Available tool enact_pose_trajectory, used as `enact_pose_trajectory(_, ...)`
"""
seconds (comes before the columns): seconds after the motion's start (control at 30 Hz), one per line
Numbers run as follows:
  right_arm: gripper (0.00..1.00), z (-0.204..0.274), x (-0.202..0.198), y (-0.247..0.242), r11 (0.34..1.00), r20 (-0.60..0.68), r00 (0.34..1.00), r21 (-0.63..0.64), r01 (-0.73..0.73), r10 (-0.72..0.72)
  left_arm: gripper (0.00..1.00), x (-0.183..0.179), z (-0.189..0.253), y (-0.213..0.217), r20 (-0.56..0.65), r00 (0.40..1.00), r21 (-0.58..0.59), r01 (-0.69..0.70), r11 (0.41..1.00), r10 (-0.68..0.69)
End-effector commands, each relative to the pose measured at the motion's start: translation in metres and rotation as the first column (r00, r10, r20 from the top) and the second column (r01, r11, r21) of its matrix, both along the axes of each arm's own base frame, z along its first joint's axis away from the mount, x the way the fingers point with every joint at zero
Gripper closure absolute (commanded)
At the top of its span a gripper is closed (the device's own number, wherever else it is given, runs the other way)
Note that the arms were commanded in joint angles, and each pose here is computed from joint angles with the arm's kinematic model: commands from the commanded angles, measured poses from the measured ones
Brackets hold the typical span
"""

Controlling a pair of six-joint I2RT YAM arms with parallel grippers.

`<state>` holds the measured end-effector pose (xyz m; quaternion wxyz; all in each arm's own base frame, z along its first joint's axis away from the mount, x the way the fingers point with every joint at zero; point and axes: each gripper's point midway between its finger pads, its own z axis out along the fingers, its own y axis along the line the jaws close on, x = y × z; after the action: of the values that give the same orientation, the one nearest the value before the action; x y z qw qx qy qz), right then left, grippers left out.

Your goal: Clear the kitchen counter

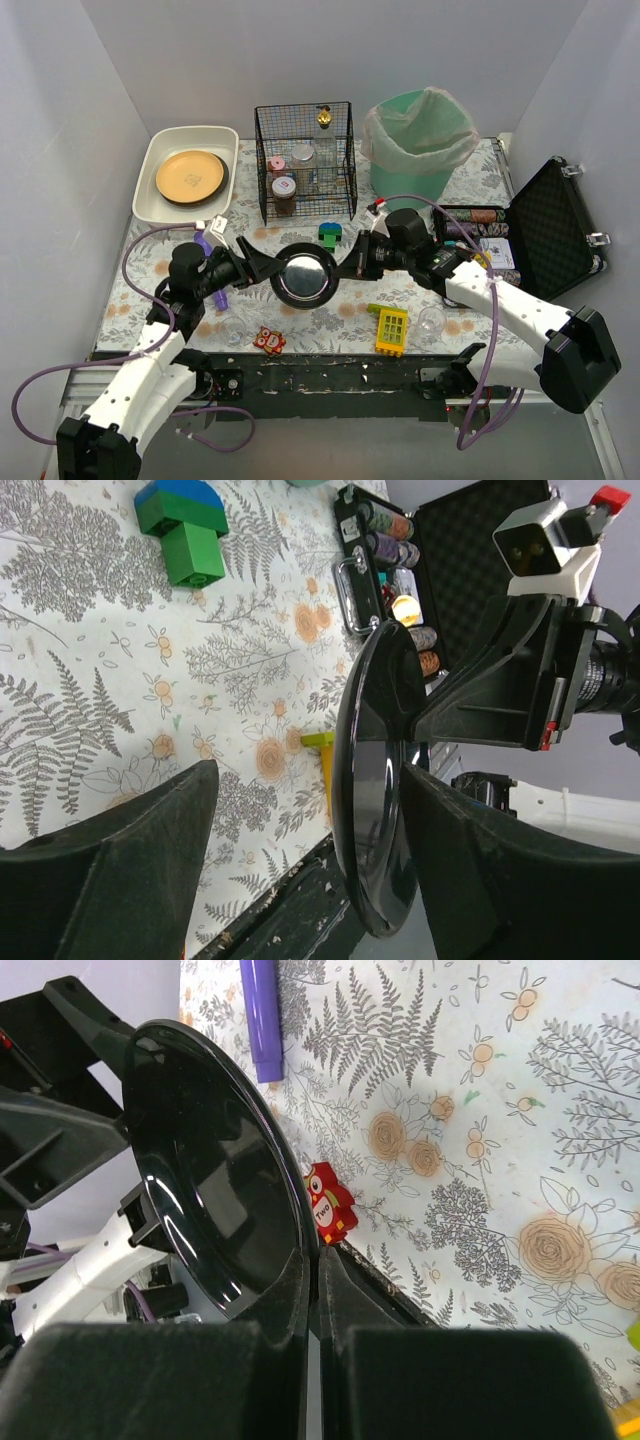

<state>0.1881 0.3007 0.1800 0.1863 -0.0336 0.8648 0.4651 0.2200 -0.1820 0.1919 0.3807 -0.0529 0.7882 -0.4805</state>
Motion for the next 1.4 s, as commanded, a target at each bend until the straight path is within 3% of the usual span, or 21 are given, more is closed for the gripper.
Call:
enact_pose_trajectory(0.0,0.99,0.03,0.001,0.022,0.994,0.059,0.997,0.094,-0.052,0.046,0.34,-0.006,-0.006,-0.007,-0.002,0.999,0.001,0.048,0.999,-0.048)
enact_pose_trajectory(0.4,0.99,0.027,-0.002,0.029,0.993,0.061,0.996,0.095,-0.069,0.063,0.69,-0.012,-0.013,-0.011,-0.015,0.995,0.005,0.101,0.995,-0.101)
enact_pose_trajectory(0.63,0.99,0.029,-0.002,0.031,0.992,0.067,0.995,0.102,-0.075,0.068,1.0,-0.014,-0.014,-0.012,-0.018,0.994,0.001,0.108,0.994,-0.108)
enact_pose_trajectory(0.73,0.95,0.032,-0.003,0.03,0.991,0.089,0.993,0.102,-0.084,0.075,1.0,-0.013,-0.012,-0.011,-0.024,0.995,-0.002,0.095,0.995,-0.095)
enact_pose_trajectory(0.83,0.73,0.031,-0.002,0.026,0.993,0.109,0.991,0.08,-0.081,0.072,1.0,-0.008,-0.009,-0.007,-0.031,0.998,0.01,0.057,0.998,-0.057)
enact_pose_trajectory(0.87,0.56,0.031,-0.002,0.023,0.995,0.112,0.992,0.063,-0.072,0.065,1.0,-0.005,-0.008,-0.005,-0.033,0.999,0.022,0.038,0.999,-0.037)
enact_pose_trajectory(0.93,0.46,0.028,0.003,0.015,0.999,0.123,0.992,0.011,-0.033,0.032,1.0,0.003,-0.006,0.001,-0.035,0.999,0.051,-0.01,0.999,0.012)
enact_pose_trajectory(1.07,0.44,0.026,0.017,-0.014,0.988,0.187,0.979,-0.118,0.099,-0.076,1.0,0.022,-0.001,0.013,-0.041,0.992,0.098,-0.111,0.989,0.115)
enact_pose_trajectory(1.2,0.44,0.031,0.016,-0.034,0.976,0.23,0.964,-0.136,0.168,-0.134,1.0,0.046,0.011,0.04,-0.029,0.965,0.12,-0.256,0.959,0.261)
enact_pose_trajectory(1.37,0.44,0.025,0.004,-0.049,0.972,0.222,0.962,-0.135,0.194,-0.162,1.0,0.075,0.031,0.095,-0.049,0.909,0.033,-0.412,0.91,0.413)
